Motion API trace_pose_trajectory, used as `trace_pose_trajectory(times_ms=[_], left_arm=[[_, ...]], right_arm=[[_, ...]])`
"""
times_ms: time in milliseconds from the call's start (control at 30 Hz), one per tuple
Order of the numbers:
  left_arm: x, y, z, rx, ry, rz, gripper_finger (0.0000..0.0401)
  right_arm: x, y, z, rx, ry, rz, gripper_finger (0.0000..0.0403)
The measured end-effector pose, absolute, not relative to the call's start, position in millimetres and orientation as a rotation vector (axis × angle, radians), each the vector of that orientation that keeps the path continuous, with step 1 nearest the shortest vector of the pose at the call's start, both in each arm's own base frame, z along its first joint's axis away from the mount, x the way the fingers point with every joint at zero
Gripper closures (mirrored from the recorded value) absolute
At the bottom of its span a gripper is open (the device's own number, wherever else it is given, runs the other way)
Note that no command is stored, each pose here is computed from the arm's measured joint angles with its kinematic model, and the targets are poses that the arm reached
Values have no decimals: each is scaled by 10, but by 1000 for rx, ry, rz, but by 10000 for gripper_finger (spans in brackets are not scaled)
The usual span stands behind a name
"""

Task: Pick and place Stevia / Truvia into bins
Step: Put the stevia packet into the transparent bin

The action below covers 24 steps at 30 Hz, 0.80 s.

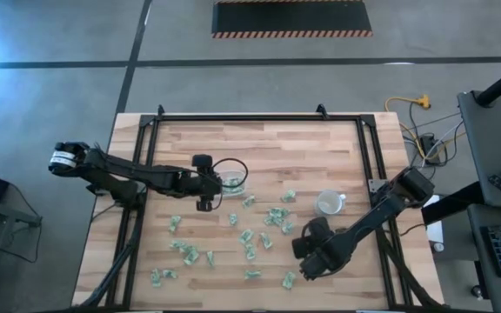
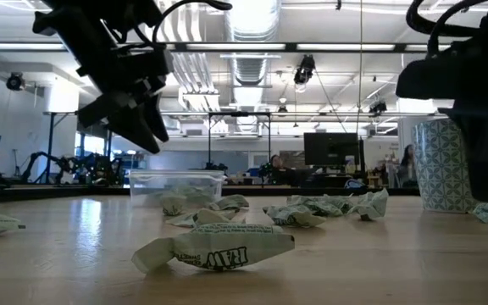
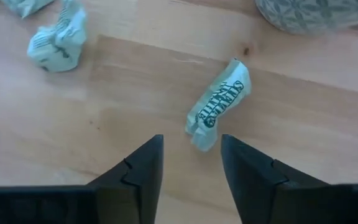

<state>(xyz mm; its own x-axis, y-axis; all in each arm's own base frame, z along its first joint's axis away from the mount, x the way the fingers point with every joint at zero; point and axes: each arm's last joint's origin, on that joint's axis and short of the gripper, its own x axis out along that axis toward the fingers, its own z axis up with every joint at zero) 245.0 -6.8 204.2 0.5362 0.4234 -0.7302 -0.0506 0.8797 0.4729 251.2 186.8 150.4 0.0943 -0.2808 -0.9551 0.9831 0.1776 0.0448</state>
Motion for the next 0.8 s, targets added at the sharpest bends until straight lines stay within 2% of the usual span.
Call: trace_pose_trajectory(times_ms=[300, 800], left_arm=[[2446, -68, 2047, 425, 968, 295, 177], [2446, -67, 2049, 424, 966, 296, 177]], right_arm=[[2554, 1845, 1491, 987, 969, -1205, 218], [2530, 1712, 1342, 1001, 991, -1247, 231]])
